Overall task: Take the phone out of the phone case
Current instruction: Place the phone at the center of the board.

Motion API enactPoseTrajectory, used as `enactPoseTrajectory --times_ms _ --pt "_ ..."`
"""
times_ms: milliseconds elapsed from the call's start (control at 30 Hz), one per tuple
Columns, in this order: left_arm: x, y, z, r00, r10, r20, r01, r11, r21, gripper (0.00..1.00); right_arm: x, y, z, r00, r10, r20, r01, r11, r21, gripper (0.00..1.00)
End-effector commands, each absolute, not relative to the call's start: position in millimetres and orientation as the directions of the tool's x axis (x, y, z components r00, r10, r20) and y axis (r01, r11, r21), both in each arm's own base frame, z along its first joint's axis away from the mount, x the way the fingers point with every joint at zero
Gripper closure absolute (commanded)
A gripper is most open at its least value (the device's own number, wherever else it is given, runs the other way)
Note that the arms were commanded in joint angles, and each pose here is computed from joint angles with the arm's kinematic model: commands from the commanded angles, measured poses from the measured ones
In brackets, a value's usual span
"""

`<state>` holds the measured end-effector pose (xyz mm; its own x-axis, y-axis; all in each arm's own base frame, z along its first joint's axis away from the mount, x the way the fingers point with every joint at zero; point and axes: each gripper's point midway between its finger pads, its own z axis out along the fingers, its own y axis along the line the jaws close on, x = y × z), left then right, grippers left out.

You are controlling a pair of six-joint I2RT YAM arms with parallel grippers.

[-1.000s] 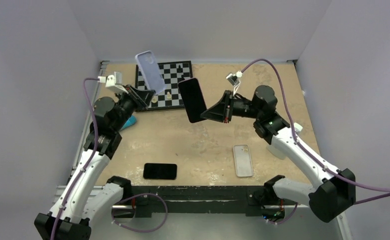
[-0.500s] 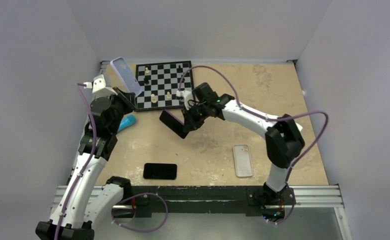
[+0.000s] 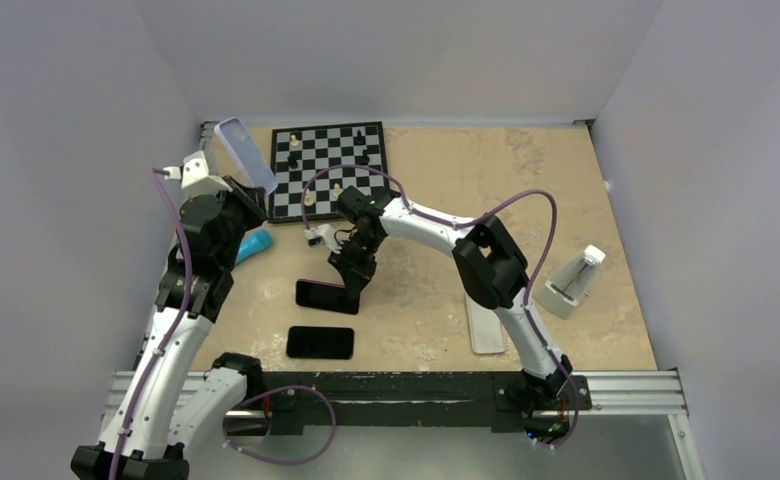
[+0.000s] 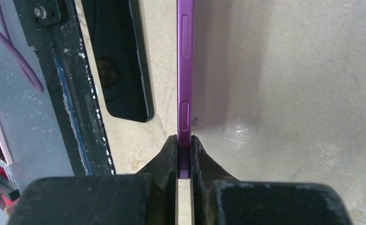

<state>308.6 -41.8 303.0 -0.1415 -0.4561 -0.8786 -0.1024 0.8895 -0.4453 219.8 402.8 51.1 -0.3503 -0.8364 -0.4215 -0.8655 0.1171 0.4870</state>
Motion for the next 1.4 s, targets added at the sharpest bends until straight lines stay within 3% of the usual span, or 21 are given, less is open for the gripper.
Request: enactPoseTrajectory --times_ms 0,133,333,700,867,1033,1367 --pt "308 -41 336 -0.067 -0.457 -0.887 -0.059 0.889 -0.454 1.00 205 401 49 -0.279 -0.864 -0.419 -0.866 0.038 0.498 1.00" --pt "310 -46 333 -0.085 -0.467 -0.880 -0.042 0.884 -0.465 1.00 199 399 30 -0.267 -0.885 -0.381 -0.862 0.043 0.506 1.00" --pt "312 -50 332 -0.097 -0.468 -0.878 -0.026 0.883 -0.468 1.00 212 413 23 -0.261 -0.865 -0.428 -0.887 0.040 0.459 1.00" --pt "314 -58 329 -0.121 -0.480 -0.869 0.002 0.875 -0.483 1.00 219 420 12 -0.261 -0.872 -0.414 -0.892 0.055 0.448 0.96" --pt "314 -59 329 -0.123 -0.479 -0.869 0.010 0.875 -0.484 1.00 222 416 8 -0.257 -0.883 -0.393 -0.901 0.071 0.428 0.91" --pt "314 -59 329 -0.118 -0.481 -0.869 0.013 0.874 -0.485 1.00 233 410 3 -0.259 -0.889 -0.378 -0.926 0.118 0.359 0.78" --pt "315 -61 329 -0.115 -0.483 -0.868 0.024 0.872 -0.489 1.00 254 419 26 -0.237 -0.853 -0.465 -0.964 0.148 0.221 0.66"
